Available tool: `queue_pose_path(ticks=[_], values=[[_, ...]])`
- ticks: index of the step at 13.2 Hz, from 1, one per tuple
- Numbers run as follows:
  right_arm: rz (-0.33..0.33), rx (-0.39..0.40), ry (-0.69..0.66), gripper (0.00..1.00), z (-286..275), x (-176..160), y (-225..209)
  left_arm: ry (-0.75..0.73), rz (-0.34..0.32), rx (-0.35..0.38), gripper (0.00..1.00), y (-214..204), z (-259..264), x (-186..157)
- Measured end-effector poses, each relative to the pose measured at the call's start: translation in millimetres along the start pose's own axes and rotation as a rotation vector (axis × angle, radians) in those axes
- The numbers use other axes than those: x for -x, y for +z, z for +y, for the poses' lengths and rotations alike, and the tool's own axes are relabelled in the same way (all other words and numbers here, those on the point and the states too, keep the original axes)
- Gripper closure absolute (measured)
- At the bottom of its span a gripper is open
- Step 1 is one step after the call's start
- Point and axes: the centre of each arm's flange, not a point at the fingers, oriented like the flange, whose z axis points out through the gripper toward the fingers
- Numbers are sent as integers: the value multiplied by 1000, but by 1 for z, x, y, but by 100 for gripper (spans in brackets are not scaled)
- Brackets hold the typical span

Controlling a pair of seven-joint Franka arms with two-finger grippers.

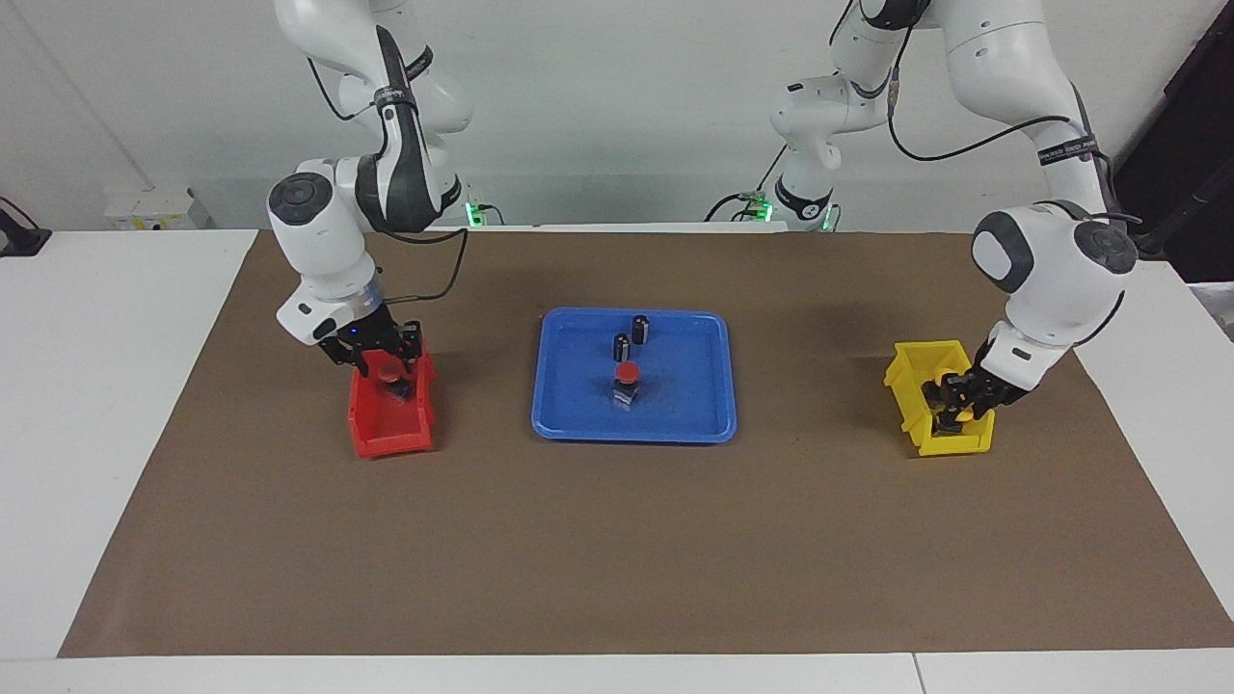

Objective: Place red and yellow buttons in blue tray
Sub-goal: 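Grasp a yellow button with the left gripper while the right gripper withdraws, then release the yellow button in the tray while the right gripper grasps red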

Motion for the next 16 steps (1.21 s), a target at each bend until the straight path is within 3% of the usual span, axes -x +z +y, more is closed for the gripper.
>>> queue_pose_path(ticks=[3,7,9,10,11,12,14,16], values=[[16,1,-5,33,1,7,12,-16,-20,4,59,-22,0,-9],[11,1,-6,35,1,13,19,-42,-75,-1,59,-124,33,-31],[4,2,-7,41,0,16,22,-91,-71,-48,59,-132,148,-29],[2,2,-7,48,0,17,22,-112,-69,-56,59,-128,214,-17],[2,2,-7,48,0,18,23,-120,-67,-57,59,-122,275,2],[2,2,-7,59,0,18,22,-114,-61,-43,59,-115,325,22],[9,4,-10,59,0,16,19,-113,-54,13,59,-95,373,46],[-14,3,-23,59,1,7,0,-138,-49,68,59,-67,382,52]])
